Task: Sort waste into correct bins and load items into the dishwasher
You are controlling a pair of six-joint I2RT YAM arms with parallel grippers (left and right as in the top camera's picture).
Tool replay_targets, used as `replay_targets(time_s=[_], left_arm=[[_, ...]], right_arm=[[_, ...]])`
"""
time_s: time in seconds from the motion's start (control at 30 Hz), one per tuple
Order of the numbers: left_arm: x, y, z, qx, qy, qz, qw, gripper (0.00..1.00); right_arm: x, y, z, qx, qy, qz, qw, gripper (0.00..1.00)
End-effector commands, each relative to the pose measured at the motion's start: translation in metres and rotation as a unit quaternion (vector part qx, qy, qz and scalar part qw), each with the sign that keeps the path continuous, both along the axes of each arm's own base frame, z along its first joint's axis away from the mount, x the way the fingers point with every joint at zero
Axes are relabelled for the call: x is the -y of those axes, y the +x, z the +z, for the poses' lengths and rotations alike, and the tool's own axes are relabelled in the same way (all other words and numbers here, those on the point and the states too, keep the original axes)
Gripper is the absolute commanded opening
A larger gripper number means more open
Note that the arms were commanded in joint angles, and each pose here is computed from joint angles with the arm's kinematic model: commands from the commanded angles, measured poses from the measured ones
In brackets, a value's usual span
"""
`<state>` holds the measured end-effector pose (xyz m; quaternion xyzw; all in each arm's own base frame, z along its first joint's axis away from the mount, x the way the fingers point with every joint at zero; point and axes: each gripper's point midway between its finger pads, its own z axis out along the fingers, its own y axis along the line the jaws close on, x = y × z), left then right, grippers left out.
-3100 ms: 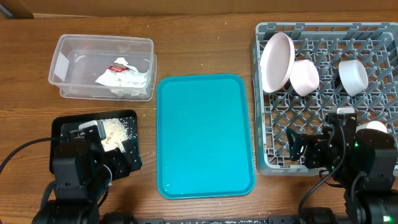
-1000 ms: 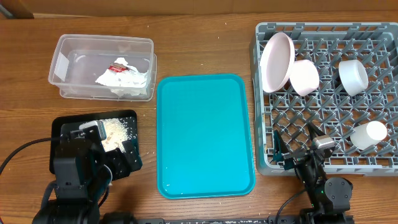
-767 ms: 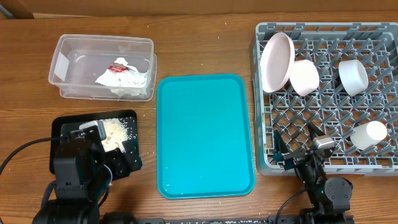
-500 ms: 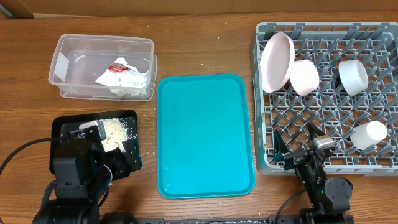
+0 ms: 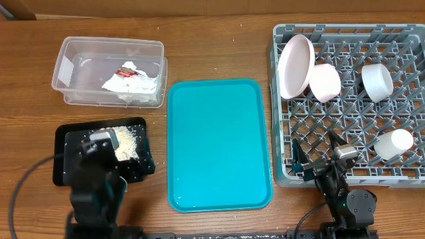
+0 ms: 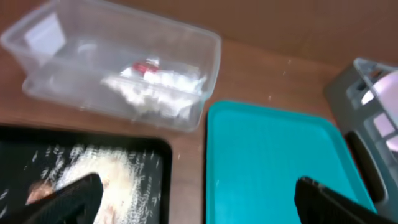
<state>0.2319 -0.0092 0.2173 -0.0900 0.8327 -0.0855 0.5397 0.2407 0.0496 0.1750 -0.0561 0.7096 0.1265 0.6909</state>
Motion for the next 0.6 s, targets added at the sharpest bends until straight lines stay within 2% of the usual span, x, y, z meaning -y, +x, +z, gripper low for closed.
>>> replay_targets(time_s=[0.0,0.37,0.47,0.57], left_arm=[[0.003,0.001,-0.012,0.061,0.019,-0.016,0.998,1.0],[0.015,0.011,-0.015,0.254,0.059,-0.053,0.964,1.0],[0.014,0.013,-0.024,0.248,0.058,-0.051,0.966,1.0],[0.014,0.014,-0.044,0.209,0.057,-0.053,0.975,1.0]], right_arm=[[0.0,0.0,-0.001,0.003,0.0,-0.002,1.0,1.0],[0.0,0.0,-0.001,0.003,0.0,-0.002,1.0,1.0],[0.0,0.0,-0.001,0.003,0.0,-0.002,1.0,1.0],[0.0,0.0,-0.001,0.003,0.0,-0.002,1.0,1.0]])
